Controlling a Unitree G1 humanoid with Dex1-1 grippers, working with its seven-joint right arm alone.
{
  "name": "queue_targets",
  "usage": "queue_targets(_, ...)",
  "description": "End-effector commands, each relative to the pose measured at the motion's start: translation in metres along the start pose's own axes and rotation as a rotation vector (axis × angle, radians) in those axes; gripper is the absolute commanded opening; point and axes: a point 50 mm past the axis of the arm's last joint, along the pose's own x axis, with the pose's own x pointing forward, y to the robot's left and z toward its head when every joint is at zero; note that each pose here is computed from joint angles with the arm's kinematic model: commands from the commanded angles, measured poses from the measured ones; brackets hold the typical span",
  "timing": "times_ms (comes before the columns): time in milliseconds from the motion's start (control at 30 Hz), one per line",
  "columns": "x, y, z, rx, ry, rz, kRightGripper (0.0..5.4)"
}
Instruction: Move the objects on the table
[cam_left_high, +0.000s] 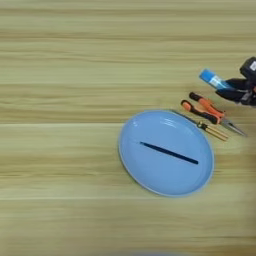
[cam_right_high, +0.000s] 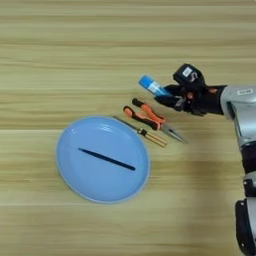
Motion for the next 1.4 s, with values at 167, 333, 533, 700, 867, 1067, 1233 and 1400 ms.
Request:
queue_targets(167,-0.016,-0.04,0.016,-0.036,0.006,-0.217,1.4)
queue_targets(333,-0.011,-0.041,0.0,-0.02,0.073,-0.246,1.4)
queue_targets(533,-0.005,-0.038,-0.013,0.006,0.107,-0.252,1.4)
queue_targets(700,-0.002,-0.035,-0.018,0.017,0.125,-0.248,1.4)
queue_targets(867,0.002,-0.031,-0.024,0.032,0.137,-0.241,1.4)
queue_targets(1067,0.003,-0.03,-0.029,0.051,0.153,-0.243,1.4)
queue_targets(1233,0.004,-0.03,-0.029,0.056,0.153,-0.244,1.93)
queue_targets(1400,0.004,-0.03,-0.028,0.055,0.149,-0.244,2.52)
